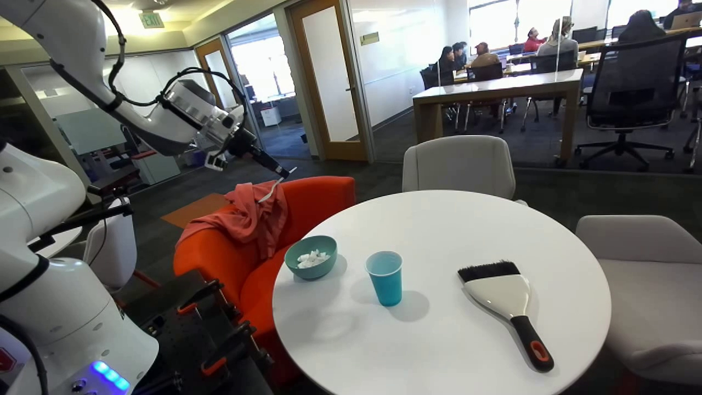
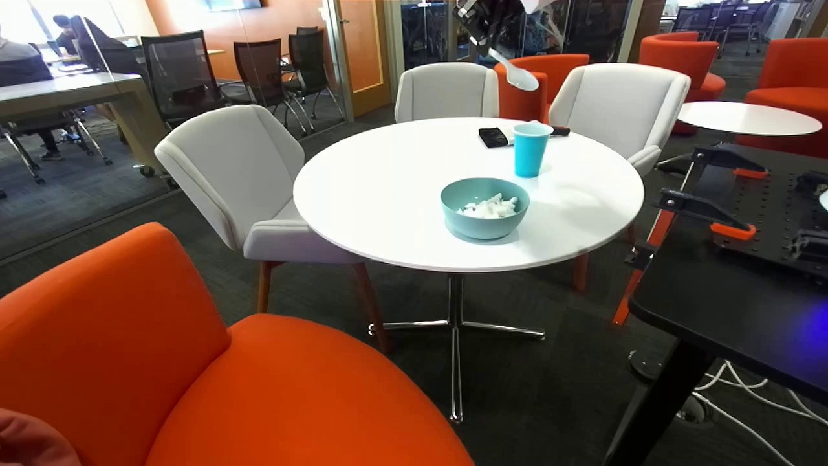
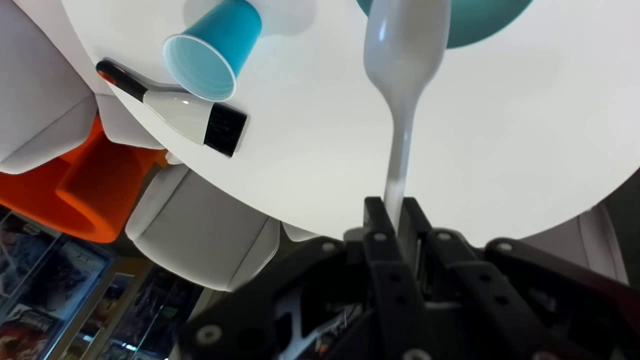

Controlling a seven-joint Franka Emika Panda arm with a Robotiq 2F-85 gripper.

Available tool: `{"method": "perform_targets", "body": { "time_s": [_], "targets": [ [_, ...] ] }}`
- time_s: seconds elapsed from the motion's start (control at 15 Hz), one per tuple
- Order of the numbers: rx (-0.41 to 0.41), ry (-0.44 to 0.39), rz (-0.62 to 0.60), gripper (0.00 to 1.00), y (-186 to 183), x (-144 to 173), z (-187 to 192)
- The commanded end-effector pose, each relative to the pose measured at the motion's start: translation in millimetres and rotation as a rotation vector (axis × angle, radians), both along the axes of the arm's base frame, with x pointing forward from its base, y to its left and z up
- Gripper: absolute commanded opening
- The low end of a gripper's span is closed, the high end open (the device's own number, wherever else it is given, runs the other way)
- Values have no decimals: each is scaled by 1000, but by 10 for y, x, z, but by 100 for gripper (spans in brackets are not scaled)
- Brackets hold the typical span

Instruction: Use the spoon to stir the contents of the bowl

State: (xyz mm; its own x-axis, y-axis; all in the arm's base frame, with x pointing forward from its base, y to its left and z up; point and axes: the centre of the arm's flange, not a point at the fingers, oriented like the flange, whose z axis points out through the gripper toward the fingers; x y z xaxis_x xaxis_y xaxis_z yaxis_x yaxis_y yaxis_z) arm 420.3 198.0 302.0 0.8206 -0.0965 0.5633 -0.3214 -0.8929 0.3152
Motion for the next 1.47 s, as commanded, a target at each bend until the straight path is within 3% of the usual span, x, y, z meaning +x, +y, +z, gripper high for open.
{"method": "perform_targets", "body": {
  "time_s": [0.0,0.2,0.47,0.6,0.67,0.93,1.0,1.4],
  "targets": [
    [-22,-172,-89,3,167,131,-414],
    [-29,-300,-178,3,181,154,-589],
    [-136,-460,-292,3,122,143,-850],
    [-165,-444,-284,3,92,46,-956],
    [-159,-465,-266,11,-117,-281,-351],
    [-158,-418,-270,11,-153,-330,-503],
    [-155,-415,-270,3,-150,-331,-509],
    [-203,-420,-340,3,105,-215,-1012]
  ]
}}
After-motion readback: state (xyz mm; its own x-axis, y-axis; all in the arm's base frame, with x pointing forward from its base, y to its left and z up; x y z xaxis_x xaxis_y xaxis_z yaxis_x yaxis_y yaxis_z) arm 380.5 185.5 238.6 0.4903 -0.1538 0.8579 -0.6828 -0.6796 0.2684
